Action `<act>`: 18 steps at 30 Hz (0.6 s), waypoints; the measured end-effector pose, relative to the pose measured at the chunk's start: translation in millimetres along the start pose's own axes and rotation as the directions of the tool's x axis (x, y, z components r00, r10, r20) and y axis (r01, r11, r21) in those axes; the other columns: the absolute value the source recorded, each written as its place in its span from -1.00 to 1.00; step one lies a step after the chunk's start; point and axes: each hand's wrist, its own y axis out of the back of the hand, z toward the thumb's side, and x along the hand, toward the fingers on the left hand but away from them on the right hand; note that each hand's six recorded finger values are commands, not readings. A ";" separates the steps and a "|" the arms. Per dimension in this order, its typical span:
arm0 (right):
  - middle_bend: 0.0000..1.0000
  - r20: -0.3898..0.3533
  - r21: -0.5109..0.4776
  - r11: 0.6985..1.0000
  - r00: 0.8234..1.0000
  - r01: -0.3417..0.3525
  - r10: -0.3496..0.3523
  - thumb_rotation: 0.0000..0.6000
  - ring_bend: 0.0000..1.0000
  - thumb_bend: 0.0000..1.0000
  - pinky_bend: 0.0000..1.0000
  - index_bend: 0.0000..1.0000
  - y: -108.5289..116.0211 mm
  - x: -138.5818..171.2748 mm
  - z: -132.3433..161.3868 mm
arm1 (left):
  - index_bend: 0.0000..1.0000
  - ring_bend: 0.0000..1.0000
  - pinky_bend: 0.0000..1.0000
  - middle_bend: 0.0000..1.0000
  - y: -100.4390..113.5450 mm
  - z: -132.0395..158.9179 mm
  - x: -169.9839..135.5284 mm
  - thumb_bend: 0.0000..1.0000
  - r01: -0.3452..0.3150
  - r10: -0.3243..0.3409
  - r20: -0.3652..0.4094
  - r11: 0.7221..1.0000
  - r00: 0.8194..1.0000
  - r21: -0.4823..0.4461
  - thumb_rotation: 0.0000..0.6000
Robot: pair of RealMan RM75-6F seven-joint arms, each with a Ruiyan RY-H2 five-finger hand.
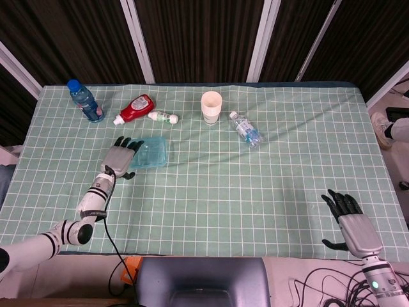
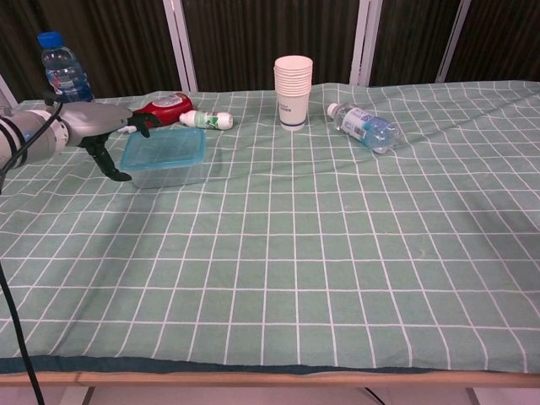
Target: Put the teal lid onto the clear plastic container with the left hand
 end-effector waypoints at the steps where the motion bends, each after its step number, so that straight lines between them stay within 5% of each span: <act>1: -1.00 0.000 -0.001 1.000 1.000 0.001 -0.001 1.00 -1.00 -0.73 -1.00 -1.00 0.2 0.1 -0.1 | -1.00 -0.93 -1.00 -0.73 -1.3 -0.2 0.4 -0.53 0.004 -0.004 -0.001 1.000 1.000 0.002 1.00; 18: -1.00 -0.001 0.002 1.000 1.000 0.000 0.000 1.00 -1.00 -0.73 -1.00 -1.00 -0.2 -0.1 -0.1 | -1.00 -0.89 -1.00 -0.71 -14.2 -5.3 1.0 -0.53 0.046 -0.045 -0.015 0.999 0.999 0.013 1.00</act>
